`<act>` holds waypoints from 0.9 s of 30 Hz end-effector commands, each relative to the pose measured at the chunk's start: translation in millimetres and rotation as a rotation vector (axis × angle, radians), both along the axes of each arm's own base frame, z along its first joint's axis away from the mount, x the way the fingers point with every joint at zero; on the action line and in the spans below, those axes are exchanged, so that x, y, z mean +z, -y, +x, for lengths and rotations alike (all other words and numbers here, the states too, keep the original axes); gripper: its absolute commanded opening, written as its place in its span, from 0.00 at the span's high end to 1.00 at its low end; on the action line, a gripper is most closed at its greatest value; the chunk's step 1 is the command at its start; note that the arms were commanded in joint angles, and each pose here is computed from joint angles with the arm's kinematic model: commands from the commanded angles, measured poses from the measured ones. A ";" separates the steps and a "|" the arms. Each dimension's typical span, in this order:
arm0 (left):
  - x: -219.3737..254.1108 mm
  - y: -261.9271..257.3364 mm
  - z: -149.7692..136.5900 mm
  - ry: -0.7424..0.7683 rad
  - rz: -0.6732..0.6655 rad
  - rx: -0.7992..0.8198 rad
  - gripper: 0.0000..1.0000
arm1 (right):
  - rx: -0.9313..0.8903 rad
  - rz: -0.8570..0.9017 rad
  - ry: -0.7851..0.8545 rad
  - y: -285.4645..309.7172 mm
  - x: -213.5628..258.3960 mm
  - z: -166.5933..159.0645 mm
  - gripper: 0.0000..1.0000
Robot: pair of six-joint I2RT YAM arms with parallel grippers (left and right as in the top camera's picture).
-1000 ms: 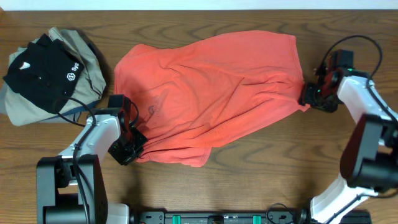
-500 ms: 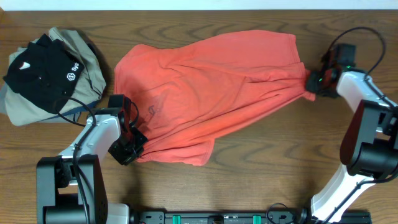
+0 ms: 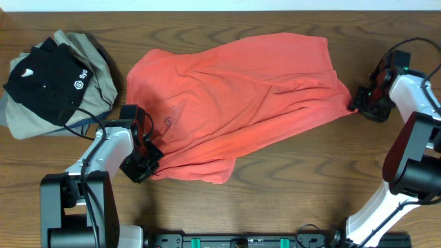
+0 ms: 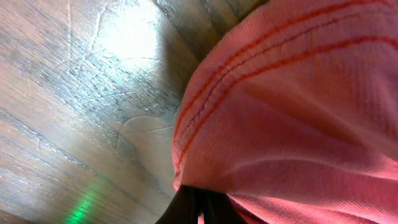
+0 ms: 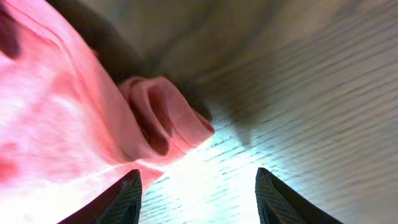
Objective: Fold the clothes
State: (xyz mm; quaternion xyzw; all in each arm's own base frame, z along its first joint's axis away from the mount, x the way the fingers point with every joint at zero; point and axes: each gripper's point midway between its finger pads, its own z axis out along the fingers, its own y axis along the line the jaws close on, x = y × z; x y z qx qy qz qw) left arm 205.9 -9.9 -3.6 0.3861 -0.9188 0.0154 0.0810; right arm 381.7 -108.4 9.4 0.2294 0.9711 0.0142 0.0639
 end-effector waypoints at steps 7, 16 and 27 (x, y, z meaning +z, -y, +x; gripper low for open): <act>2.6 -4.5 3.5 0.011 0.020 -0.016 0.94 | 0.022 -0.032 0.090 -0.2 -26.3 9.3 0.45; 2.6 -4.5 3.5 0.011 0.020 -0.016 0.94 | 0.034 -0.028 0.120 -3.5 -26.1 16.1 0.75; 2.3 -0.8 10.3 0.043 -0.004 -0.075 0.94 | -0.022 -0.089 0.016 9.0 -30.2 -7.8 0.99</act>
